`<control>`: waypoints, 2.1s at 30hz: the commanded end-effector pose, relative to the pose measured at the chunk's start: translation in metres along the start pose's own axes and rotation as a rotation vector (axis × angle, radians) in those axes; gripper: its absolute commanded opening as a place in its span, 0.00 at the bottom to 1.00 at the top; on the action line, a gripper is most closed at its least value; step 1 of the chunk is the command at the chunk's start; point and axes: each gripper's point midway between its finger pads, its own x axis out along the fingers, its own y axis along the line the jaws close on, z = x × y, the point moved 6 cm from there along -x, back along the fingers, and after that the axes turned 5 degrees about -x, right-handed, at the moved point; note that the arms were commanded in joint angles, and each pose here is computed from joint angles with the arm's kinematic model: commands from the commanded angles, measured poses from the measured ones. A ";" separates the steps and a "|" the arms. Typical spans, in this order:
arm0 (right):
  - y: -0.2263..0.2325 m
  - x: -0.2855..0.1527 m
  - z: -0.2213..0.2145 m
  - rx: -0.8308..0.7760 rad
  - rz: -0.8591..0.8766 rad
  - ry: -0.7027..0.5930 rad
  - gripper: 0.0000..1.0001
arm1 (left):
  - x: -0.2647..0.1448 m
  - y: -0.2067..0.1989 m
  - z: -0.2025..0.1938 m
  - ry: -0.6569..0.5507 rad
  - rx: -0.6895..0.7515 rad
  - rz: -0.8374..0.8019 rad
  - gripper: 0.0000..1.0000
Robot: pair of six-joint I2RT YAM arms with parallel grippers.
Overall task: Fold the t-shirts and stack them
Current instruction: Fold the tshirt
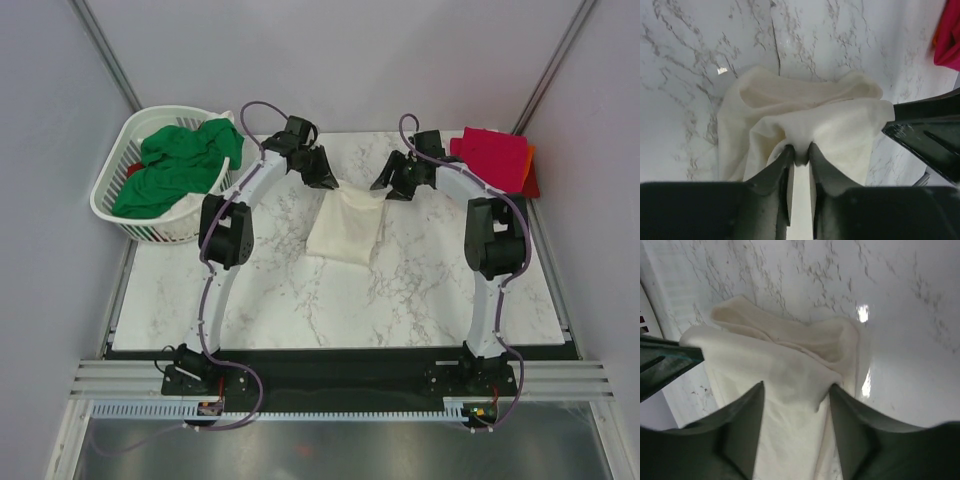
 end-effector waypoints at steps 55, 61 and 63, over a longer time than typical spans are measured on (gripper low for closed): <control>0.071 -0.037 0.068 -0.120 0.676 -0.097 0.59 | -0.064 -0.022 -0.142 0.035 0.126 -0.091 0.39; 0.102 -0.092 0.046 -0.148 0.672 -0.127 0.58 | -0.087 -0.047 -0.090 -0.060 0.185 -0.059 0.47; 0.090 -0.086 0.015 -0.115 0.635 -0.077 0.56 | -0.085 -0.050 -0.074 -0.076 0.187 -0.068 0.47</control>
